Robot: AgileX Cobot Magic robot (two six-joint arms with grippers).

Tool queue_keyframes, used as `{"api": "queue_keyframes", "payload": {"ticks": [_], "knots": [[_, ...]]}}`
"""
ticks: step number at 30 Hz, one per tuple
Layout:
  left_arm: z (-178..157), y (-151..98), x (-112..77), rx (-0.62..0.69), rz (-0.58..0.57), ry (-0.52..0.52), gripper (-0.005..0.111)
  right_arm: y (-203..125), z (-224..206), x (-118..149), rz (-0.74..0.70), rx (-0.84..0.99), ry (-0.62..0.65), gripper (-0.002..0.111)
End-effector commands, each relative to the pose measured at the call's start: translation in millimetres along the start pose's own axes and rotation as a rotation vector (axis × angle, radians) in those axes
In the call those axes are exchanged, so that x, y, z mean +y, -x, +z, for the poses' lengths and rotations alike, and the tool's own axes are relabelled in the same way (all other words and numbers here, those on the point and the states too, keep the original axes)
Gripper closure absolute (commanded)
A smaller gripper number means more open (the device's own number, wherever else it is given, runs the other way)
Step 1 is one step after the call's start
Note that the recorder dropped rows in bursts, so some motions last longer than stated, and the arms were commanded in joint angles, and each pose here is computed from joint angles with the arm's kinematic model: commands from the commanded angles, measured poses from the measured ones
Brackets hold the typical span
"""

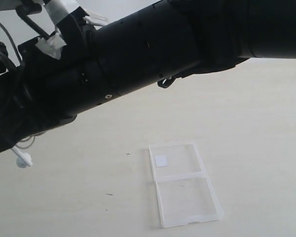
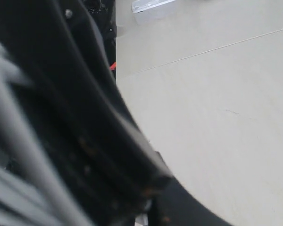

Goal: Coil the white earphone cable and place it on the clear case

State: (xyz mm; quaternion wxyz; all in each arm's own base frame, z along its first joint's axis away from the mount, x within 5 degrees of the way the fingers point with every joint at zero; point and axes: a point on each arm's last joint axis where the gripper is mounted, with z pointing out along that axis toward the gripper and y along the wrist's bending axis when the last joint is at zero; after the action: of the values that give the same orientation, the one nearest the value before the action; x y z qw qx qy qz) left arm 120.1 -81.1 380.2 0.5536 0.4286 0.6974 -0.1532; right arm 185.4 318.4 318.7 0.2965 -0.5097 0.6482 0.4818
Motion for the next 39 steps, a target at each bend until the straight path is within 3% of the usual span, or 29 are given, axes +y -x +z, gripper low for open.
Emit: {"api": "queue_keyframes", "payload": {"ticks": [1, 5, 16, 23, 32, 39], "knots": [[-2, 2, 0.8, -0.016, -0.027, 0.016, 0.087, 2, 0, -1, 0.009, -0.001, -0.024, 0.108], [-2, 2, 1.0, -0.017, -0.040, 0.018, 0.064, 2, 0, -1, 0.011, -0.002, -0.028, 0.108], [-2, -1, 3.3, 0.014, -0.079, 0.045, 0.042, 3, -4, -4, 0.019, 0.003, -0.079, 0.108], [-7, 0, 1.9, 0.014, -0.077, 0.063, 0.039, 0, -11, -11, 0.043, 0.049, -0.147, 0.108], [-30, -3, -0.5, 0.037, -0.041, 0.178, 0.039, 1, -22, -24, 0.066, 0.045, -0.211, 0.108], [-36, 0, -1.6, -0.001, -0.039, 0.210, 0.039, 0, -25, -29, 0.079, 0.052, -0.223, 0.108]]}}
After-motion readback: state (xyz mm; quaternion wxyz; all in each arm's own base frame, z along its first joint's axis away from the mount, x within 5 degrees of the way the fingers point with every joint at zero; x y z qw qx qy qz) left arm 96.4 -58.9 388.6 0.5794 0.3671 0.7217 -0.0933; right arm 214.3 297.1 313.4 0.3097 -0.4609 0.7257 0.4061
